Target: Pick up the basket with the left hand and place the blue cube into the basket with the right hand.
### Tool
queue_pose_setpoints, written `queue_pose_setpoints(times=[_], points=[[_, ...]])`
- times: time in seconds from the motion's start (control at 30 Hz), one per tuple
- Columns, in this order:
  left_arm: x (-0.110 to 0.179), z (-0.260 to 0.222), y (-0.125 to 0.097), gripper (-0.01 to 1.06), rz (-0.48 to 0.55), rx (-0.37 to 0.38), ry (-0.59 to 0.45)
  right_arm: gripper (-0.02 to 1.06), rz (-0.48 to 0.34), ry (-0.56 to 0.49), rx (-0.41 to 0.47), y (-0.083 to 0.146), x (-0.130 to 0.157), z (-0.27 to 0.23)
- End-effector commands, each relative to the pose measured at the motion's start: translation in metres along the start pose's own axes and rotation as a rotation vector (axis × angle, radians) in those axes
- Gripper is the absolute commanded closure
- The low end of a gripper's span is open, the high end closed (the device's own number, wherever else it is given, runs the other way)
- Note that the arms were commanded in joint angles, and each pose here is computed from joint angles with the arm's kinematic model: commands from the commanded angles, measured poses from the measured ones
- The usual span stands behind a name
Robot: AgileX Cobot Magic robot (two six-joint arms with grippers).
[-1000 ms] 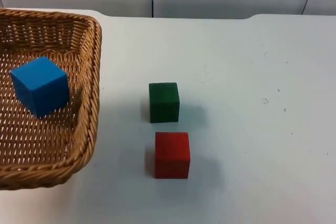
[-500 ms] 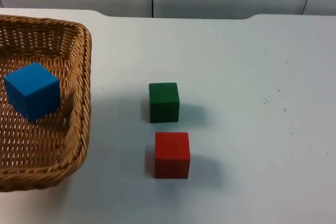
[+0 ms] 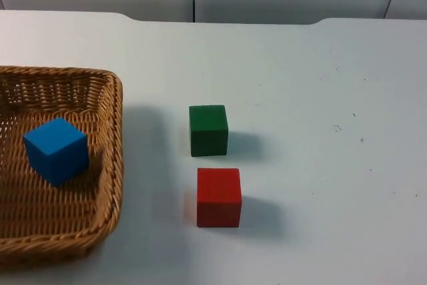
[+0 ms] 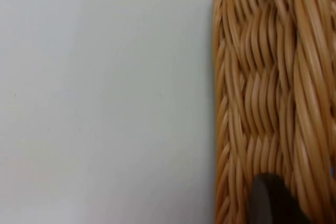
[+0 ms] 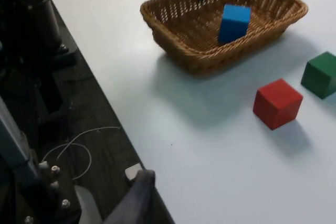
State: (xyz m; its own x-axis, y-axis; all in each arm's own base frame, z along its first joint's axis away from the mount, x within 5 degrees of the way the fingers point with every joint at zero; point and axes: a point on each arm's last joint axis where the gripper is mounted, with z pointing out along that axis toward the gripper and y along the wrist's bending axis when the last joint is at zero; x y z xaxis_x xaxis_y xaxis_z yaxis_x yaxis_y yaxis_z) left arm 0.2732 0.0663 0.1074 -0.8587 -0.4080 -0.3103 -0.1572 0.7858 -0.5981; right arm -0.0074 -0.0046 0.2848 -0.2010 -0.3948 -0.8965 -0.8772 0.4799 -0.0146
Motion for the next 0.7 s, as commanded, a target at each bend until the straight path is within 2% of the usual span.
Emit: queue_pose_setpoints(times=[0.0,0.37,0.43,0.53,0.57,0.63,0.67], points=[[-0.005,0.005,0.002,1.05,-0.003,0.033,-0.02,0.0,-0.006,0.003,0.041,-0.004,0.001,-0.002],[-0.009,0.016,0.01,1.04,0.056,0.035,-0.02,0.0,0.022,0.025,0.038,-0.004,0.006,0.004],[-0.01,0.016,0.01,1.0,0.068,0.039,-0.028,0.0,0.025,0.025,0.043,-0.004,0.006,0.004],[-0.01,0.016,0.01,0.77,0.073,0.039,-0.031,0.0,0.025,0.025,0.043,-0.004,0.006,0.004],[-0.01,0.016,0.01,0.77,0.073,0.039,-0.031,0.0,0.025,0.025,0.043,-0.004,0.006,0.004],[-0.011,0.016,0.01,0.56,0.073,0.038,-0.038,0.0,0.025,0.025,0.043,-0.004,0.006,0.004],[-0.011,0.016,0.01,0.39,0.077,0.04,-0.038,0.0,0.025,0.025,0.043,-0.004,0.006,0.004]])
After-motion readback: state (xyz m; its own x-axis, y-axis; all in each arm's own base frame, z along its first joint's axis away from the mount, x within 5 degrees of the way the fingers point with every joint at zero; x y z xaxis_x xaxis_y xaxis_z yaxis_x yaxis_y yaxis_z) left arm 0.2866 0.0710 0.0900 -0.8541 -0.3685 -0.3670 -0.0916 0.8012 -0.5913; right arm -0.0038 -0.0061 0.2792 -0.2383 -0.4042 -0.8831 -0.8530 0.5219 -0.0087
